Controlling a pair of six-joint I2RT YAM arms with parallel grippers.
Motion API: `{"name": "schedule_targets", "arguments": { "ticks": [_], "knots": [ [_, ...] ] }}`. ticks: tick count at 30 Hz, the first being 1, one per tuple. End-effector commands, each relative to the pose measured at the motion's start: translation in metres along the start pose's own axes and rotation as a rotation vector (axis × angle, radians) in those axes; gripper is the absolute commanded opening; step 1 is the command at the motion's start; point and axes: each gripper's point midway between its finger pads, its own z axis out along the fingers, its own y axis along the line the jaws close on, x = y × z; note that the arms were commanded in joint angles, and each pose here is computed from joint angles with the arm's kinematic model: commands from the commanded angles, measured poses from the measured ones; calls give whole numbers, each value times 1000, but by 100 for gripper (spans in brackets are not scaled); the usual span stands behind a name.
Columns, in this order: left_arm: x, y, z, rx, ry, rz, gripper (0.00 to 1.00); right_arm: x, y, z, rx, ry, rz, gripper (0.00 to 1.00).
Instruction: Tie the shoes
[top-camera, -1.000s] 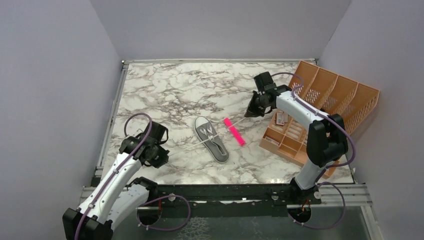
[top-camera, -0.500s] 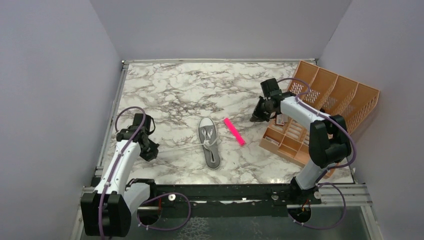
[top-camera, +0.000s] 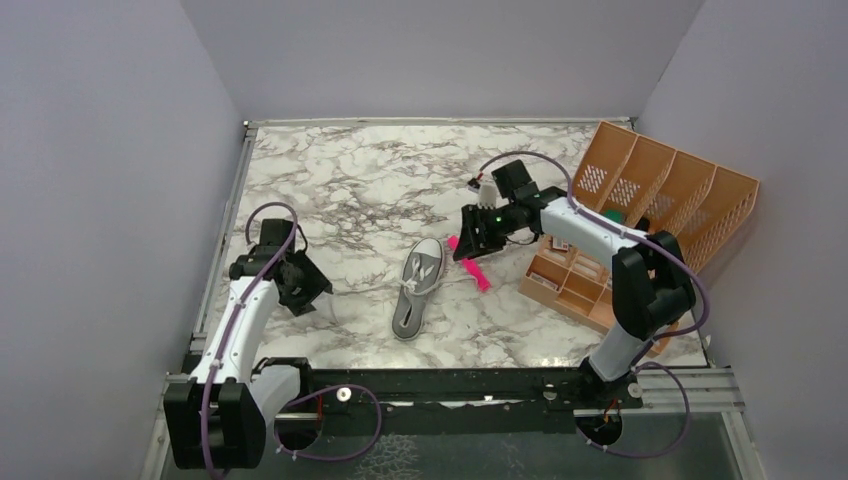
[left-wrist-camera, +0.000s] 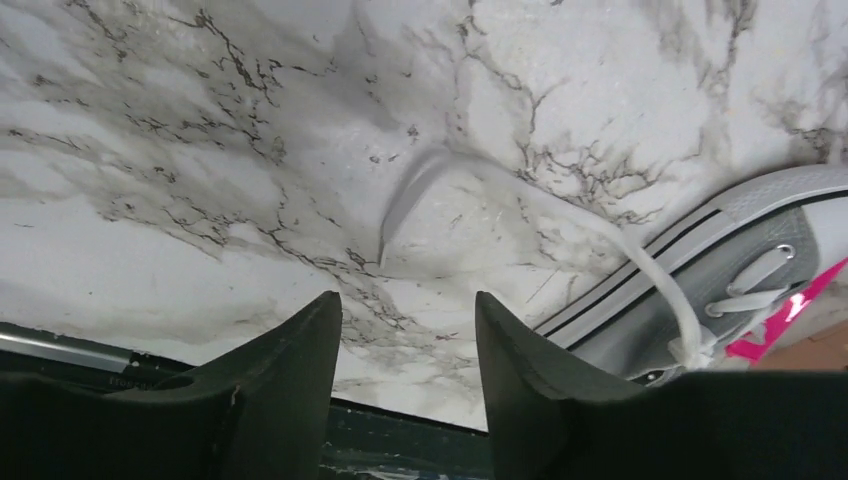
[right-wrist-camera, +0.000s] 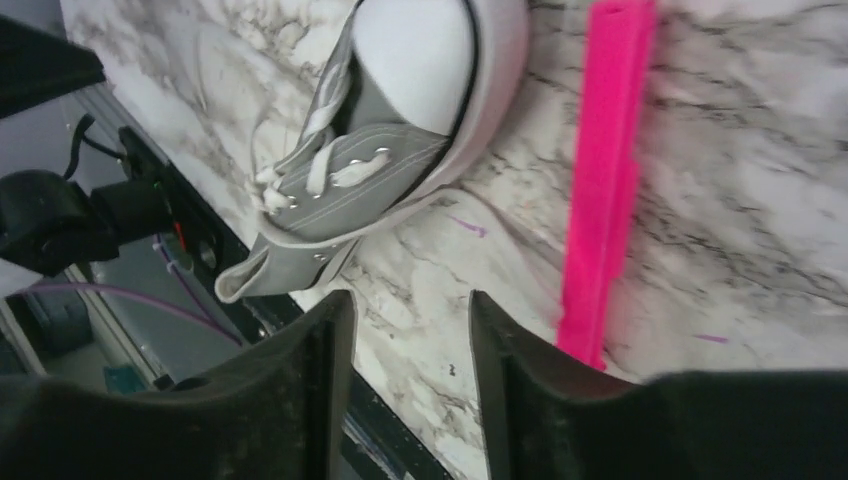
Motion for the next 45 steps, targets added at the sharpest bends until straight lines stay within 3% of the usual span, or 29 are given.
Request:
{"name": "schedule_targets", "arguments": {
  "ticks": [1, 3, 8, 15, 19, 25, 29, 34, 35, 38, 45],
  "knots": [
    [-22, -22, -25, 85, -84, 81, 71, 22, 19, 0, -89, 59, -168, 57],
    [-27, -33, -33, 102, -115, 128, 82, 21, 17, -3, -64, 50, -207, 62],
    [-39, -66, -33, 172, -168, 287, 85, 17, -1, 0, 141, 57, -481, 66],
    [-13, -124, -6, 328, -114, 479, 80, 33, 20, 18, 76, -53, -1149, 71],
    [-5, -129, 5, 328, -84, 546, 75, 25, -4, 33, 160, 28, -1243, 66],
    [7, -122, 1, 366, -68, 624, 69, 16, -24, 57, 207, 99, -1270, 60],
    [14, -117, 2, 348, -55, 656, 69, 18, -38, 71, 228, 137, -1254, 50],
    [8, -110, 11, 266, -52, 696, 72, 35, -45, 69, 220, 209, -1180, 5],
    [9, -109, 16, 249, -28, 706, 72, 38, -44, 64, 225, 211, -1155, 1],
    [28, -106, 32, 223, 130, 704, 46, 45, -29, 47, 217, 157, -1024, 0],
    [74, -95, 39, 246, 242, 528, 38, 53, 10, 26, 146, 58, -720, 1]
  ]
}}
